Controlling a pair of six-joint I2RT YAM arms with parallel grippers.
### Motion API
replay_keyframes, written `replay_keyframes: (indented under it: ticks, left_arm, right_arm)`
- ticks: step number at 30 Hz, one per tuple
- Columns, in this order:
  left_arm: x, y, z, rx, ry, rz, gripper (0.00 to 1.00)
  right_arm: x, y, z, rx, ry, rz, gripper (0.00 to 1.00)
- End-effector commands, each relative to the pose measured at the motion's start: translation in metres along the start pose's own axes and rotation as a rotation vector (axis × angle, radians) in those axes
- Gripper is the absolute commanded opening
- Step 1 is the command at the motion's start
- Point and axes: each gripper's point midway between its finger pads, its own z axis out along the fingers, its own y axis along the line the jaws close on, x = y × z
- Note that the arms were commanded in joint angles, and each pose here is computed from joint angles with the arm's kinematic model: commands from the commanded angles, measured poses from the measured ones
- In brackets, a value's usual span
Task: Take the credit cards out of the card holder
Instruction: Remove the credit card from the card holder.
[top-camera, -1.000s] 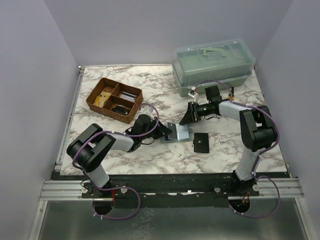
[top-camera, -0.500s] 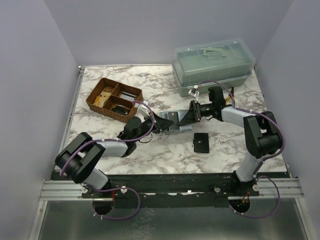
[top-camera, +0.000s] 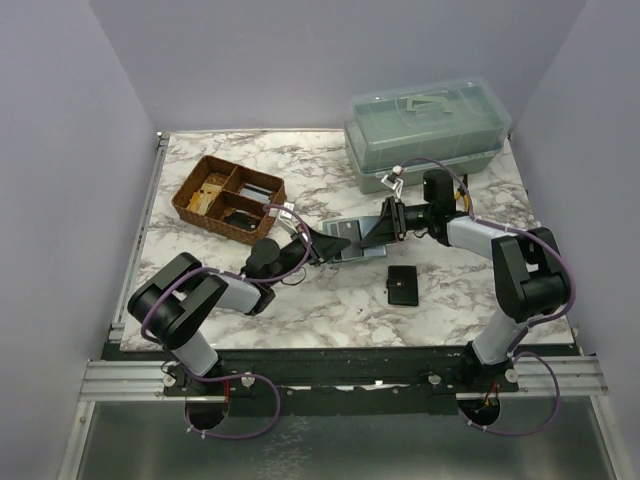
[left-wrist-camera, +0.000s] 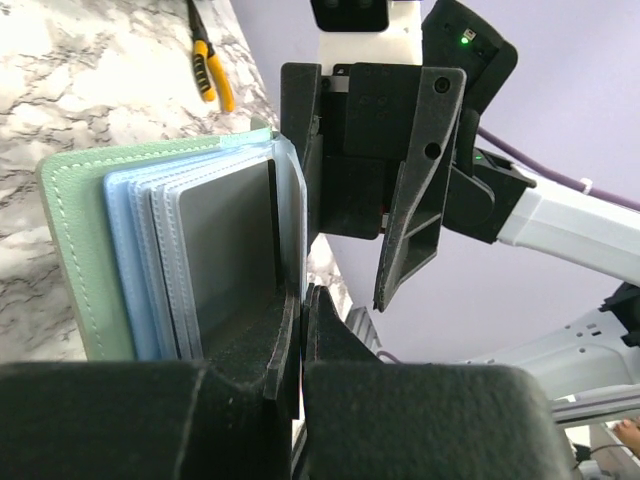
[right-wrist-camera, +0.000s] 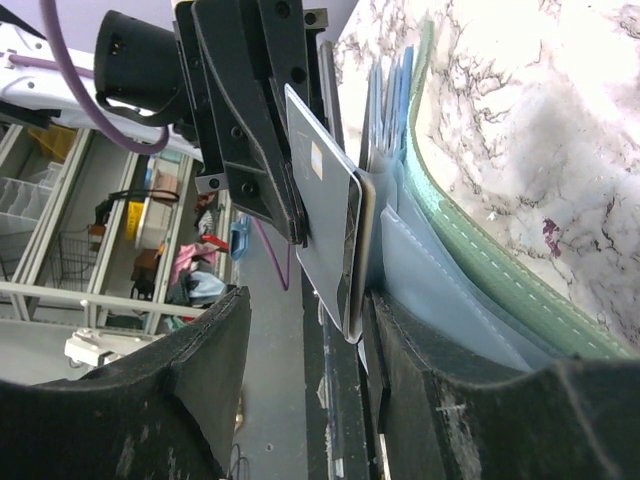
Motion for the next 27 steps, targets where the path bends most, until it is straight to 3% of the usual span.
replay_keyframes:
  ticks: [1, 8, 13, 18, 25, 27]
  left_arm:
    - [0.007, -0.05, 0.008, 0.218, 0.052, -0.023, 0.0]
    - [0.012, -0.049, 0.005, 0.217, 0.071, -0.029, 0.0]
    - [0.024, -0.054, 0.01, 0.244, 0.132, -0.043, 0.0]
    - [0.035, -0.057, 0.022, 0.263, 0.168, -0.051, 0.0]
    - [0.038, -0.048, 0.025, 0.233, 0.167, -0.059, 0.0]
    - [0.042, -0.045, 0.025, 0.226, 0.174, -0.062, 0.0]
  right_arm:
    - [0.001, 0.022, 0.0, -0.066, 0.017, -0.054, 0.54]
    - [-0.011, 0.009, -0.004, 0.026, -0.045, -0.037, 0.51]
    - [-0.01, 0.015, -0.011, -0.014, -0.052, -0.012, 0.51]
    - [-0.01, 0.018, -0.01, -0.005, -0.065, -0.017, 0.44]
    - [-0.011, 0.021, -0.011, -0.006, -0.066, -0.014, 0.23]
    - [-0.01, 0.021, -0.011, -0.015, -0.06, -0.01, 0.11]
